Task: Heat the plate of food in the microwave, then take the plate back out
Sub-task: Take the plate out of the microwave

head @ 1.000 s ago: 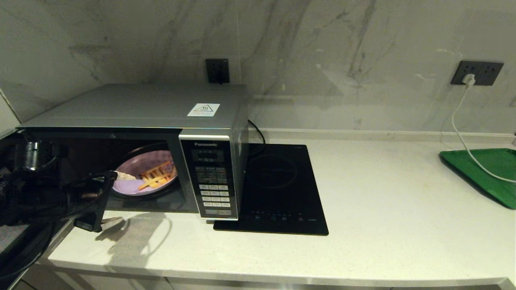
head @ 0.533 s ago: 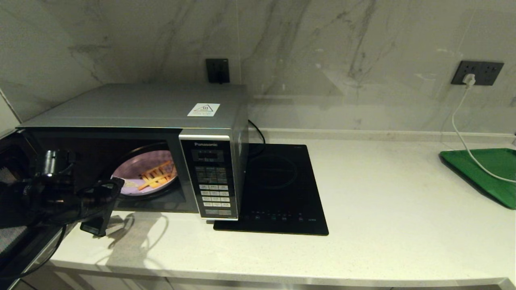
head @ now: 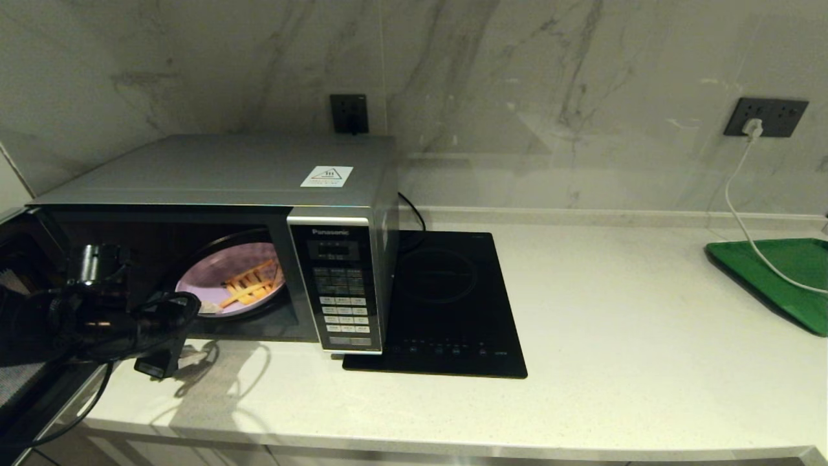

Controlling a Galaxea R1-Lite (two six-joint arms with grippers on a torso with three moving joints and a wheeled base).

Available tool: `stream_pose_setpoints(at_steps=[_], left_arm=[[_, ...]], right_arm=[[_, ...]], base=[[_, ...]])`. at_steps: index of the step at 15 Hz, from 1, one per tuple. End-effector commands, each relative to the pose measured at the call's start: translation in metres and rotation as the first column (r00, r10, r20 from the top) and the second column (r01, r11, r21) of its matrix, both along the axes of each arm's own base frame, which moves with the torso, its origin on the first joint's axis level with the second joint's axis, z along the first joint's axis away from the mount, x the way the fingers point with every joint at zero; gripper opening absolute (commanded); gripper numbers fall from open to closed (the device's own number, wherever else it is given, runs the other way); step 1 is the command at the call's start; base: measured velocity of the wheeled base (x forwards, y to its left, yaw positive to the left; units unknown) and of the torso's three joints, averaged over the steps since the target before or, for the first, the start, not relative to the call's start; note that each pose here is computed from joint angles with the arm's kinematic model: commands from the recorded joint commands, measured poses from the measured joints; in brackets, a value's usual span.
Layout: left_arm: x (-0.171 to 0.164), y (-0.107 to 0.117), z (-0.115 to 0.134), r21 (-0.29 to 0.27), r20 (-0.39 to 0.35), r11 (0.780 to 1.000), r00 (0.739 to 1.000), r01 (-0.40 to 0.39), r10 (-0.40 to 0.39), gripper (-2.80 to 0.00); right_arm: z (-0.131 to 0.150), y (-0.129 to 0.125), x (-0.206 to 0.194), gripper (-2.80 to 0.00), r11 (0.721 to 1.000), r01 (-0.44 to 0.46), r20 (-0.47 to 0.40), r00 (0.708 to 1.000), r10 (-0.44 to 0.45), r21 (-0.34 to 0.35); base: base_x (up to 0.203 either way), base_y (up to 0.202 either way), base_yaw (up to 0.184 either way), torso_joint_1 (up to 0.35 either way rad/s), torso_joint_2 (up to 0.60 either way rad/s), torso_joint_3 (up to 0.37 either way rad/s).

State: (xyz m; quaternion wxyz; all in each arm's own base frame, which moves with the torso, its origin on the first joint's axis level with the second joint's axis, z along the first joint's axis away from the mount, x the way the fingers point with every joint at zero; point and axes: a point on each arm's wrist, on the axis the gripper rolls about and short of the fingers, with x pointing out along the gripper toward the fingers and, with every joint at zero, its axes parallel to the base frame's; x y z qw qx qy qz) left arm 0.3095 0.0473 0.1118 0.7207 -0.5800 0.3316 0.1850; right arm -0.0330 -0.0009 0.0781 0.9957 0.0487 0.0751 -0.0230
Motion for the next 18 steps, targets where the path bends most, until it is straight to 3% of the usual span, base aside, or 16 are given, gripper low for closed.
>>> stream_pose_setpoints(at_steps=[1,14,18], left_arm=[[0.001,0.000,-0.002,-0.001,-0.004,1.000,1.000,0.003,-0.003,-2.80],[-0.001,-0.001,0.003,0.003,0.007,1.000,1.000,0.009,-0.009,-2.80],[0.003,-0.001,0.022,0.010,0.072,1.000,0.997,0.007,-0.008,-2.80]], right_arm=[[0.000,0.000,0.000,-2.80,1.000,0.000,-0.003,1.000,0.000,0.000],[0.000,0.000,0.000,-2.80,1.000,0.000,-0.002,1.000,0.000,0.000],[0.000,0.000,0.000,-2.80,1.000,0.000,-0.002,1.000,0.000,0.000]], base=[[0.000,0.000,0.000,0.000,0.00,0.000],[0.000,0.000,0.000,0.000,0.00,0.000],[0.000,0.000,0.000,0.000,0.00,0.000]])
